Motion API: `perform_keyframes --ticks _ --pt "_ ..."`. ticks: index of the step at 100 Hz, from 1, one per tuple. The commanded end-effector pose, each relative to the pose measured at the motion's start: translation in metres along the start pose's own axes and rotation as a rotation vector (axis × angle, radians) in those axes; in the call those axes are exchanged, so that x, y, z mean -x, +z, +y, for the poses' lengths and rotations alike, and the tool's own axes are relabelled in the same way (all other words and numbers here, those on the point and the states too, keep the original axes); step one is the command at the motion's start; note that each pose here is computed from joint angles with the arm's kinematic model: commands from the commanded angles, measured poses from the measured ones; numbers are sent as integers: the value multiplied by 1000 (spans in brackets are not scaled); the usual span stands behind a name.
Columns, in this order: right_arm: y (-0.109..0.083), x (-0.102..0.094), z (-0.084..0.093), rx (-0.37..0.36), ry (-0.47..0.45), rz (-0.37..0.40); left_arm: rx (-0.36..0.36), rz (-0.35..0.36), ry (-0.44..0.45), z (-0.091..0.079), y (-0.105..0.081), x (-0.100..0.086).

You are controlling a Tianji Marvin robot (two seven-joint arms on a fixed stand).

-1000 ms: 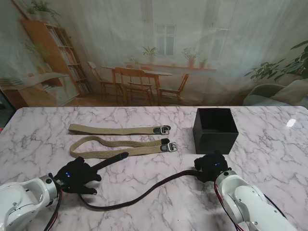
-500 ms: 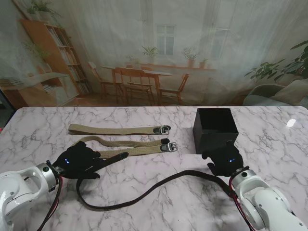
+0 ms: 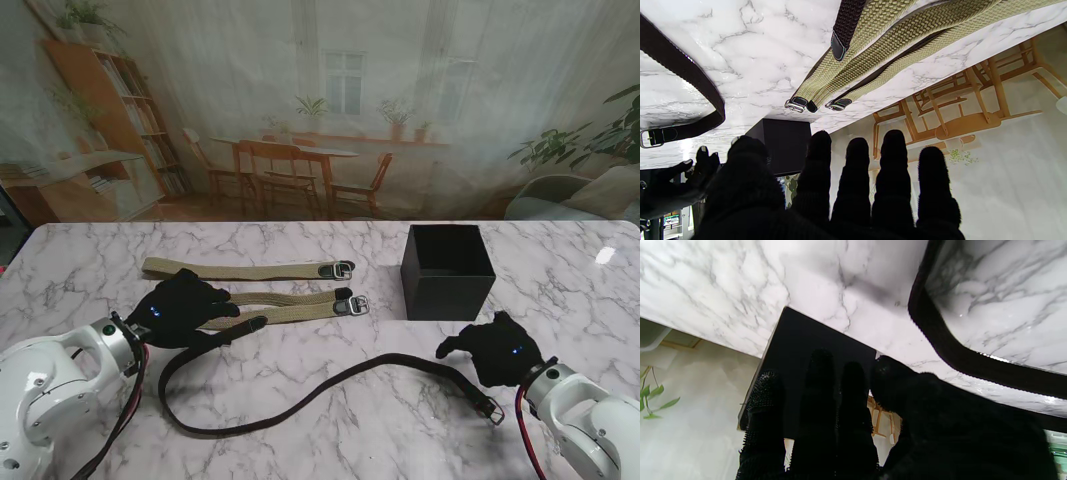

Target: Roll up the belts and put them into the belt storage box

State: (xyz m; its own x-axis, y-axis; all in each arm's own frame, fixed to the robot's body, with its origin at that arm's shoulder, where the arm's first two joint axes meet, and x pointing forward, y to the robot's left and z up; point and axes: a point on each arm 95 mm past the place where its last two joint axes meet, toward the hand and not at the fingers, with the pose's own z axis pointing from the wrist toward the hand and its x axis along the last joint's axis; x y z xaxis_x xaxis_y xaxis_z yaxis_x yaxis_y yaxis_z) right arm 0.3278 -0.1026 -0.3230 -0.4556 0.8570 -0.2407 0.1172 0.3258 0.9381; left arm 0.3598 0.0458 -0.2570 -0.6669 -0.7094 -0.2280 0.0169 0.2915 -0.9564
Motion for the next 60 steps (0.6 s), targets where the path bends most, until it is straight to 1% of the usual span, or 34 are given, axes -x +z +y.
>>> perform_keyframes --ticks 1,8,17,46,60 --pt "-6 2 -16 -46 30 -1 13 -2 -9 3 3 -1" --pt "-6 2 -22 -47 77 -4 13 -4 -13 3 3 -2" --pt "-7 1 -27 -44 93 -5 15 -5 -15 3 4 -3" --pt "-3 6 -42 -60 86 -34 19 -2 -17 4 7 -5" --pt "-1 10 -48 -83 76 -49 25 -1 -18 4 7 -6"
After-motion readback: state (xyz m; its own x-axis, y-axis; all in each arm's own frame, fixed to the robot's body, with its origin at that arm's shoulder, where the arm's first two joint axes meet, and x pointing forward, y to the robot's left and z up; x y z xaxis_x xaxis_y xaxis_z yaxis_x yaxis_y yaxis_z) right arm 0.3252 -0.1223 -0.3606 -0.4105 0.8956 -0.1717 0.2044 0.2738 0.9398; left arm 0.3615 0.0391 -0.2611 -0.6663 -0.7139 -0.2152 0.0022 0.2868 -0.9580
